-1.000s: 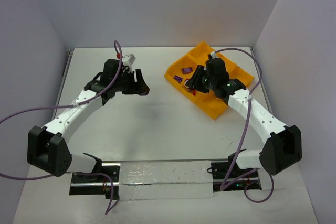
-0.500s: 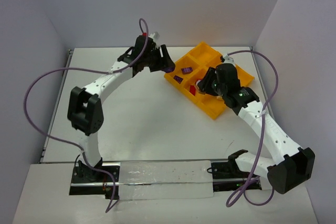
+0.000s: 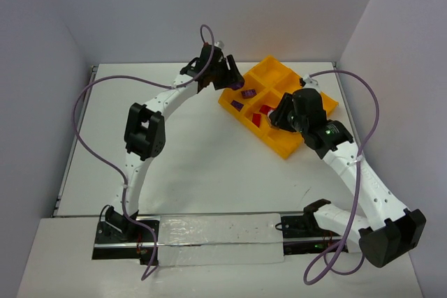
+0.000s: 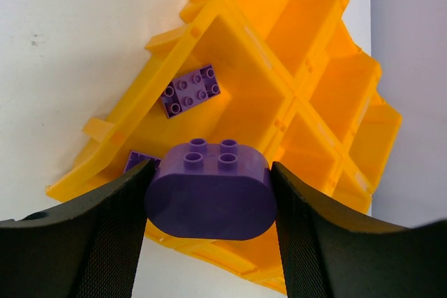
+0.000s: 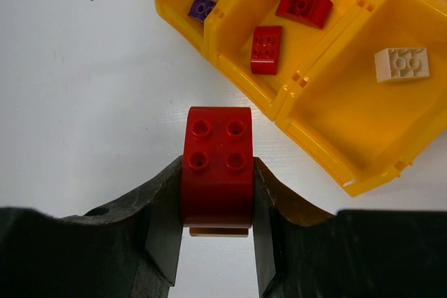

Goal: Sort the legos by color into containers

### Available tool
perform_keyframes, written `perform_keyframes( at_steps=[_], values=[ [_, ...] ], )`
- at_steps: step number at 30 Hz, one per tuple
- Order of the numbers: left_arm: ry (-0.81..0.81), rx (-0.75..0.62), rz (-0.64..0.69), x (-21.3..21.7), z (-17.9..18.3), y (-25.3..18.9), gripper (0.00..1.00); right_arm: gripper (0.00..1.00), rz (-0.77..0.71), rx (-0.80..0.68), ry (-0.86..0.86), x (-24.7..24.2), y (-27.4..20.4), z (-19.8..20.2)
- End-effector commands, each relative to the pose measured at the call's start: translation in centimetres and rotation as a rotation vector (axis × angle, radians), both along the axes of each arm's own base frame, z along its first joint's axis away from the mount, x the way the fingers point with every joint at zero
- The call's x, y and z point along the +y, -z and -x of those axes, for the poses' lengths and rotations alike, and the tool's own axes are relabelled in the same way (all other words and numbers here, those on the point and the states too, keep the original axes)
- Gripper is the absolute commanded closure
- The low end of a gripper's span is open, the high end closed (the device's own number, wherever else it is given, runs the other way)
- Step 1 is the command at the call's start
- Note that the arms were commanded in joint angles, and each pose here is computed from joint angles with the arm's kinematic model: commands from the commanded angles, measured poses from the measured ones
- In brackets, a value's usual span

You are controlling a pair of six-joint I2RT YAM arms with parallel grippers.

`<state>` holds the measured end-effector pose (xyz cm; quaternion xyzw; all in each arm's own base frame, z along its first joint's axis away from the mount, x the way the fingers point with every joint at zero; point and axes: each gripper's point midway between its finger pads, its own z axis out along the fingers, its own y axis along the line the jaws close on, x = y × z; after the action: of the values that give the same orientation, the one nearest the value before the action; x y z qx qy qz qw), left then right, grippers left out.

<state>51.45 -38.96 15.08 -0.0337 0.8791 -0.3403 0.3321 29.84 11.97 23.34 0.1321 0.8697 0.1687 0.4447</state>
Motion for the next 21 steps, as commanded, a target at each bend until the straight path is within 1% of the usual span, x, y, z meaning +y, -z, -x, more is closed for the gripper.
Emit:
perform_keyframes(
  at_steps=[1, 2, 5, 9, 12, 14, 16, 20, 21],
  values=[
    [0.041, -0.064, 0.085, -2.2, -0.3, -3.1, 0.47, 1.00, 0.004, -0.029, 0.019, -0.5, -1.0, 0.0],
    [0.050, -0.063, 0.085, -2.4, -0.2, -3.0, 0.40, 1.00, 0.000, -0.028, 0.015, -0.4, -1.1, -0.1],
    [0.074, -0.058, 0.092, -2.8, 0.1, -2.8, 0.26, 1.00, -0.005, -0.023, 0.008, -0.2, -1.0, -0.2],
    [0.097, -0.078, 0.102, -2.9, 0.4, -4.0, 0.16, 1.00, -0.007, -0.015, 0.003, 0.0, -0.8, -0.2],
    [0.108, -0.107, 0.104, -2.7, 0.8, -5.8, 0.14, 1.00, -0.013, -0.010, 0.001, 0.1, -0.7, -0.3],
    [0.112, -0.134, 0.096, -2.3, 1.0, -7.1, 0.11, 1.00, -0.020, -0.009, -0.006, 0.3, -0.7, -0.4],
    [0.108, -0.159, 0.087, -1.7, 1.5, -8.7, 0.11, 1.00, -0.027, -0.010, -0.009, 0.5, -0.8, -0.5],
    [0.089, -0.194, 0.043, 0.4, 2.9, -10.8, 0.16, 1.00, -0.043, -0.017, -0.029, 1.1, -1.1, -0.7],
    [0.075, -0.194, 0.036, 1.3, 3.7, -11.2, 0.20, 1.00, -0.050, -0.018, -0.038, 1.3, -1.2, -0.8]
  ],
)
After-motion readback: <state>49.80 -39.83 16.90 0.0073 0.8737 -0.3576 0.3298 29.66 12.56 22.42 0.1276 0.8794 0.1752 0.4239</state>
